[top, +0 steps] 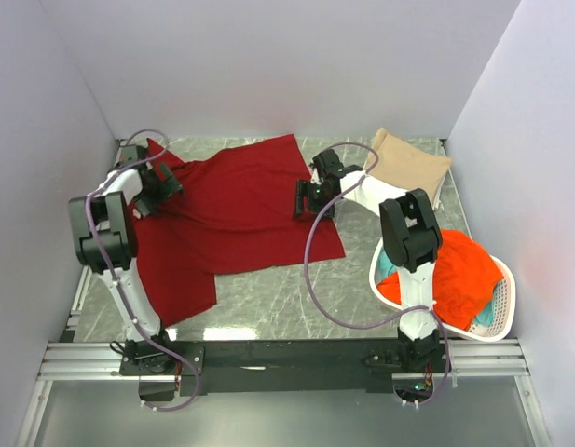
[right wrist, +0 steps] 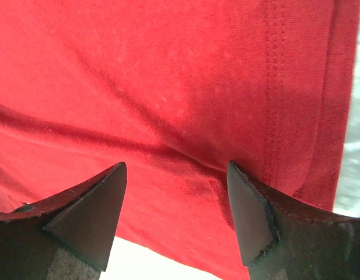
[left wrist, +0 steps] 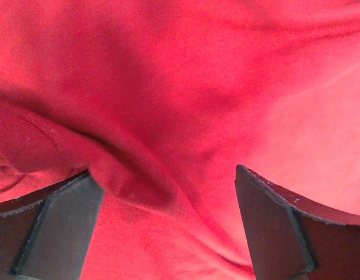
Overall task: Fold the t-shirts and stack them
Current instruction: Flatten the tshirt out
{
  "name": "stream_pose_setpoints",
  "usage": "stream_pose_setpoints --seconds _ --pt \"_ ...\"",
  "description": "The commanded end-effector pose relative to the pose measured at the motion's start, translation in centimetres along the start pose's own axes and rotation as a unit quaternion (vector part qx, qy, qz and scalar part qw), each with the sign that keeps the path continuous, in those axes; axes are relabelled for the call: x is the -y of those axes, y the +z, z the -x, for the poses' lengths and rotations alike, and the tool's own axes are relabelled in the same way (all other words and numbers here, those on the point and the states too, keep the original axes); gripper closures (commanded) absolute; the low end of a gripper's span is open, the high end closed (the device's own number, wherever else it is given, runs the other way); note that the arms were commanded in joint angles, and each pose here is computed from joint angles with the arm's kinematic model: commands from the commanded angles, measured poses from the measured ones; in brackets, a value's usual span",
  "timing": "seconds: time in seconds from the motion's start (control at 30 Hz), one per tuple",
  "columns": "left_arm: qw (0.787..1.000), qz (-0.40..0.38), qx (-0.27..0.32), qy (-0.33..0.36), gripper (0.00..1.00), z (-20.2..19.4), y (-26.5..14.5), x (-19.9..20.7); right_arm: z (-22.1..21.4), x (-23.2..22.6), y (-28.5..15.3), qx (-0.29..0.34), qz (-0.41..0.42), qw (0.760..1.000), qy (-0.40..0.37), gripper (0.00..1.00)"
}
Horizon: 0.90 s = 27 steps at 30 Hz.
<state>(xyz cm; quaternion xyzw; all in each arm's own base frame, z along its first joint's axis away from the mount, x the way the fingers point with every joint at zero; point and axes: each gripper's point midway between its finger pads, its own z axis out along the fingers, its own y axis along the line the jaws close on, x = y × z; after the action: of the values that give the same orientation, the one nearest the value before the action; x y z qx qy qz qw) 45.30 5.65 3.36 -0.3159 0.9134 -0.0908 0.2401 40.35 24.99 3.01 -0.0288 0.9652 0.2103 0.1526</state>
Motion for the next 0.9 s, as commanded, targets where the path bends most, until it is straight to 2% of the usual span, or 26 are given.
stream_pose_setpoints --seconds 0.0,0.07,0.3,0.47,0.57,0.7,0.87 --pt "0.999 0.005 -0.034 0.037 0.03 -1.7 2.5 2.2 -2.4 4.7 -0.5 -0.041 -0.062 0.997 0.038 0.23" --pt "0.998 0.006 -0.044 0.045 0.03 -2.0 3.4 3.1 -2.2 5.8 -0.9 -0.041 -0.068 0.995 0.055 0.24" --pt "0.996 -0.024 -0.032 0.076 0.03 0.2 5.1 7.8 -2.0 7.7 -2.4 -0.041 -0.079 0.992 0.089 0.24" --pt "0.996 -0.033 -0.014 0.087 0.03 1.3 4.8 10.0 -2.0 8.3 -3.2 -0.047 -0.102 0.989 0.100 0.24" --pt "0.994 -0.052 0.017 0.091 0.02 2.9 2.9 11.8 -1.6 7.4 -3.9 -0.043 -0.087 0.991 0.097 0.24" --pt "0.991 -0.073 0.067 0.094 0.01 5.3 -2.3 13.5 0.1 5.6 -6.2 -0.013 -0.066 0.995 0.079 0.24" --pt "0.989 -0.074 0.097 0.087 0.01 5.2 -7.3 13.0 1.1 3.2 -8.2 0.017 -0.049 0.997 0.056 0.24"
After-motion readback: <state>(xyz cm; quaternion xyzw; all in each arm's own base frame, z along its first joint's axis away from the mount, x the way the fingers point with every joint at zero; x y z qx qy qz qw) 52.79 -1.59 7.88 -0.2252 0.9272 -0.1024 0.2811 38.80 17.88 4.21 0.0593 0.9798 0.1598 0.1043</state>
